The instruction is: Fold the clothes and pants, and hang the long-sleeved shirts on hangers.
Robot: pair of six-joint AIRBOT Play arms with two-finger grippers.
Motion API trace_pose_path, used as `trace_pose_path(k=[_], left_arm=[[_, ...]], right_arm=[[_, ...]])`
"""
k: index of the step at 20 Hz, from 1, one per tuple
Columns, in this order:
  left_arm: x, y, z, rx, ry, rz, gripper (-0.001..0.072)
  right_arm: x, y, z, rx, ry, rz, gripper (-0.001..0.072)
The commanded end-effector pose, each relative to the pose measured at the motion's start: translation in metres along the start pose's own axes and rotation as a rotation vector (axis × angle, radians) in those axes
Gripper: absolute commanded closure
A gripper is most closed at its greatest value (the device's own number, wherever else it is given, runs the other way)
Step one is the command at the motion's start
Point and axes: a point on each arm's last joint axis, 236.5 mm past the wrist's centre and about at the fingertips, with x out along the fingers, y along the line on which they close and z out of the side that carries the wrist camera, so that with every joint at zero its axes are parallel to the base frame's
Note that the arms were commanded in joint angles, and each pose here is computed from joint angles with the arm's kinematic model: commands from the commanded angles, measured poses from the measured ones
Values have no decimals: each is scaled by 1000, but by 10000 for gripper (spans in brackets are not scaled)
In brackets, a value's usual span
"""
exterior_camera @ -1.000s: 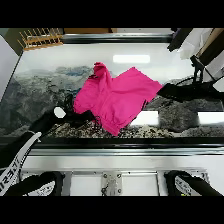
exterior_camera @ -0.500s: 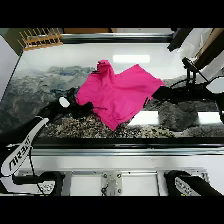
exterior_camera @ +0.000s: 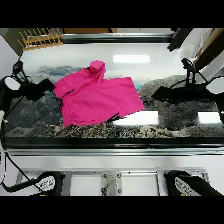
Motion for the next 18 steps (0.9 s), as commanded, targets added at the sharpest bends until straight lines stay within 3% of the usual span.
trace_pose_path(k=[1, 5, 8, 14, 18], left_arm=[[-20, 47, -19, -53, 49, 72, 31], [10, 85, -131, -137, 287, 127, 31], [33, 73, -197, -246, 455, 41, 30], [51, 35, -214, -429, 471, -130, 30], [61, 16, -205, -416, 417, -155, 31]], right_arm=[[0, 0, 0, 0, 1, 1, 123], [2, -1, -3, 5, 9, 0, 123], [3, -2, -5, 7, 12, 0, 124], [3, -2, -5, 7, 12, 0, 123], [3, -2, -3, 8, 5, -1, 123]])
